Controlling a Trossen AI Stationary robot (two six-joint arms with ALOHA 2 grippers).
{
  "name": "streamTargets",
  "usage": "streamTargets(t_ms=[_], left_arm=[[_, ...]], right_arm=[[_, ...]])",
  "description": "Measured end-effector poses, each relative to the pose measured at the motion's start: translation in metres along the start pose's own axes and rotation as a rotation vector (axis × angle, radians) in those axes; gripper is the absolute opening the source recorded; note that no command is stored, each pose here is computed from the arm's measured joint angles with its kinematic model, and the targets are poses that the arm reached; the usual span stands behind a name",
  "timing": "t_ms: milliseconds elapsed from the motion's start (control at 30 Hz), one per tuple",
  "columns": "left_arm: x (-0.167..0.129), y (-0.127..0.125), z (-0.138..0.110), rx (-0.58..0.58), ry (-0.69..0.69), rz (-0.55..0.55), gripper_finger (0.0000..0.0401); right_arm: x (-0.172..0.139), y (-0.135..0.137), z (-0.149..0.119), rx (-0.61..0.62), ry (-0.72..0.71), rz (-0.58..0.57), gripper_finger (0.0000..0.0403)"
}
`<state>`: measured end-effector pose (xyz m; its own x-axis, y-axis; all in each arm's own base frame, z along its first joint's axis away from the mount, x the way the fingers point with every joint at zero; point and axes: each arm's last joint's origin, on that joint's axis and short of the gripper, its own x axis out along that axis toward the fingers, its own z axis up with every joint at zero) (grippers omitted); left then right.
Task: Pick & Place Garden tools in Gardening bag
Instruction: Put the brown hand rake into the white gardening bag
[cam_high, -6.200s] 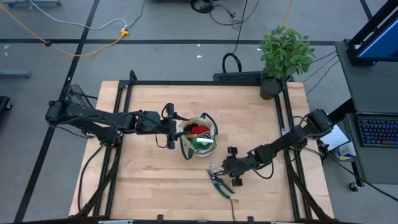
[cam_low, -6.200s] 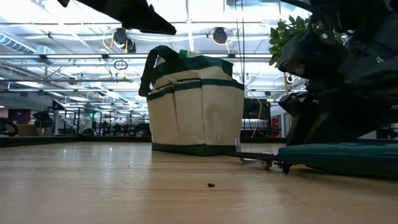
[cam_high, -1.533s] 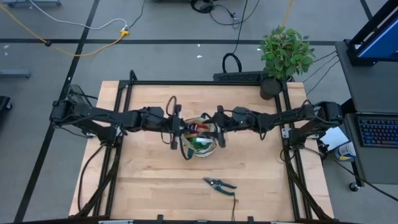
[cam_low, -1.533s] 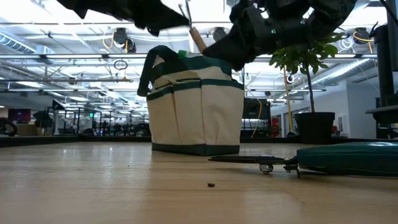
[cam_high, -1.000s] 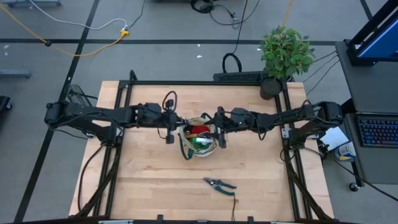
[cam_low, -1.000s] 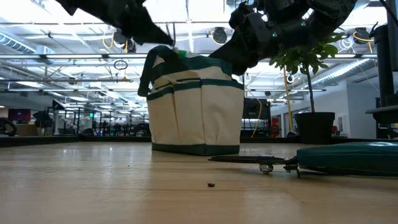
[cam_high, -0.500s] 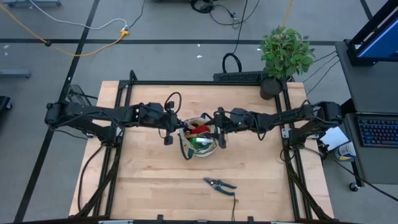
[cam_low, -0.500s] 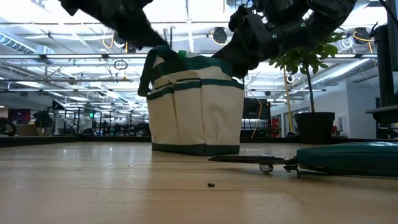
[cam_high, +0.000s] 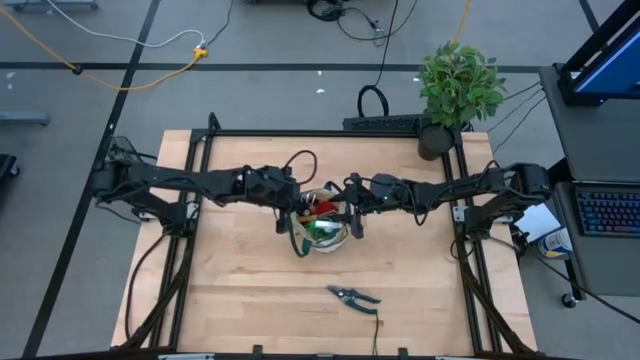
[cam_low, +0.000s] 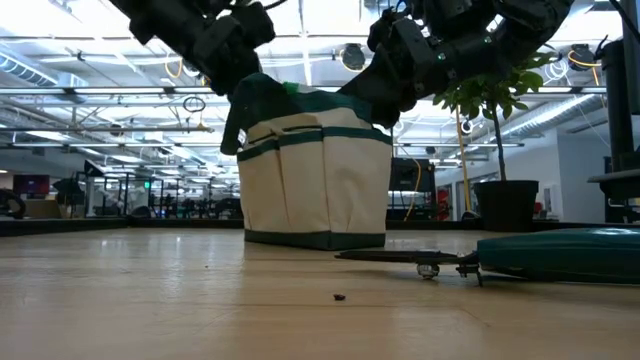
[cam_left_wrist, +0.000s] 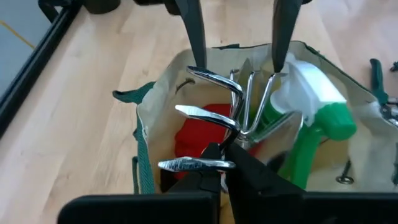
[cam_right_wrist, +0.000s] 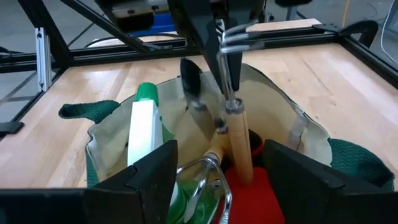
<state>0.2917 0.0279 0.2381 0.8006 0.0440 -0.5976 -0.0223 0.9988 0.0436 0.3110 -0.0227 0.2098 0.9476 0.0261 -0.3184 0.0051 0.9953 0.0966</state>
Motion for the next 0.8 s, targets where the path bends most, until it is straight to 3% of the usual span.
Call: streamTargets(t_ms=[433,800], left_arm=[[0.023,-0.001,-0.013,-0.015,0.09,-0.045,0.0038],[0.03,-0.004,-0.01,0.092,0.012,-0.119,0.0044]], right_arm=[[0.001,0.006,0.0,-0.006,0.002,0.019,0.0226],[0.001,0.01,-0.001,-0.01,0.003,0.031,0.0226]])
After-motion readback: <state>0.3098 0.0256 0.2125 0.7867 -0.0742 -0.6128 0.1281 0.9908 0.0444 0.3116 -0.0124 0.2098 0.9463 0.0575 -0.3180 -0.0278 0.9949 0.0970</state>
